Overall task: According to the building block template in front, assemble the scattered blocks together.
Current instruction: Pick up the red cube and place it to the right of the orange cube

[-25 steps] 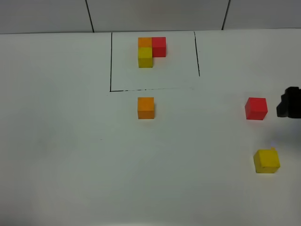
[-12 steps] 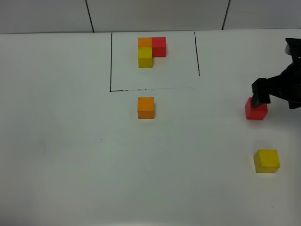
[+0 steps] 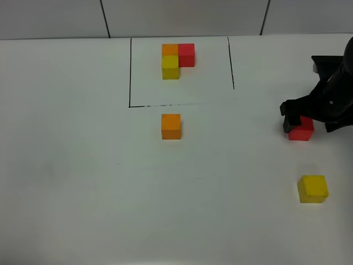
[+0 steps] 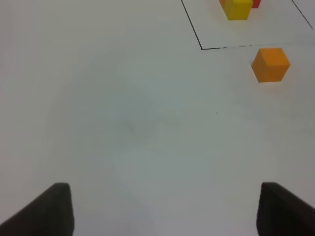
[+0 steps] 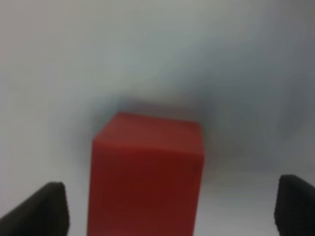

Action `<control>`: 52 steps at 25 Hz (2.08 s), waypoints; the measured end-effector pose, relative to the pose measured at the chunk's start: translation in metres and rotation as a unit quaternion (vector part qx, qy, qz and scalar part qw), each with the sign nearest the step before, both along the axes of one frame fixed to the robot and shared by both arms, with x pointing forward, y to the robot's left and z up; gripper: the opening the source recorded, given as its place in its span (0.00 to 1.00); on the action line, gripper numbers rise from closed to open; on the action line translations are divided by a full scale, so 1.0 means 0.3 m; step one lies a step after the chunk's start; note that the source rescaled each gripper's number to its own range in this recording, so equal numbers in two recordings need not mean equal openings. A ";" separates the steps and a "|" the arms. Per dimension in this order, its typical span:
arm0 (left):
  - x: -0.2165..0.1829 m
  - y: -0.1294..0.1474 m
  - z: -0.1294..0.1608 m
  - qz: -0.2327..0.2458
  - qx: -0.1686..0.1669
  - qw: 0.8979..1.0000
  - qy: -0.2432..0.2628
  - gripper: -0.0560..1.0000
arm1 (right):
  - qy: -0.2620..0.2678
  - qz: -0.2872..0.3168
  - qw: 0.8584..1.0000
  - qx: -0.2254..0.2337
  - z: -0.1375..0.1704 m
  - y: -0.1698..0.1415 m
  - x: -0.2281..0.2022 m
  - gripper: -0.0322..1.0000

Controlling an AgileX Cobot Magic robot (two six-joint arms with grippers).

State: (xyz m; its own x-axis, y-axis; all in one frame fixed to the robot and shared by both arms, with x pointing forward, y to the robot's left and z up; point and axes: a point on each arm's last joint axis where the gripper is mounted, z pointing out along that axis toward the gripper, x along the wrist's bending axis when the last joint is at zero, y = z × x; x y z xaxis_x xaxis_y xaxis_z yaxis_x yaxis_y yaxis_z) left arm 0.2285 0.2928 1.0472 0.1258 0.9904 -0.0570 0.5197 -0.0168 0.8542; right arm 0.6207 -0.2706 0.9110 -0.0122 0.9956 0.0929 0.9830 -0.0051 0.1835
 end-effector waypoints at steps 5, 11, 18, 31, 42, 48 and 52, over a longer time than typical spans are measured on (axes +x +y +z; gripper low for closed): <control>0.000 0.000 0.000 0.000 0.000 1.000 0.000 0.80 | 0.015 -0.005 1.000 0.000 -0.045 0.001 0.011 0.79; 0.000 0.000 0.000 0.000 0.000 1.000 0.000 0.80 | 0.018 -0.019 1.000 0.002 -0.054 0.001 0.012 0.25; 0.000 0.000 0.000 0.000 0.000 1.000 0.000 0.80 | 0.003 0.033 0.999 -0.006 -0.028 0.041 0.038 0.05; 0.000 0.000 0.000 0.000 0.000 1.000 0.000 0.80 | -0.048 0.534 0.839 -0.094 0.150 0.466 0.046 0.05; 0.000 0.000 0.000 0.000 0.000 1.000 0.000 0.80 | 0.015 0.624 0.774 -0.103 0.045 0.625 0.074 0.05; 0.000 0.000 0.000 0.000 0.000 1.000 0.000 0.80 | 0.016 0.646 0.756 -0.105 0.015 0.702 0.076 0.05; 0.000 0.000 0.000 0.000 0.000 1.000 0.000 0.80 | 0.006 0.658 0.745 -0.107 0.014 0.745 0.083 0.05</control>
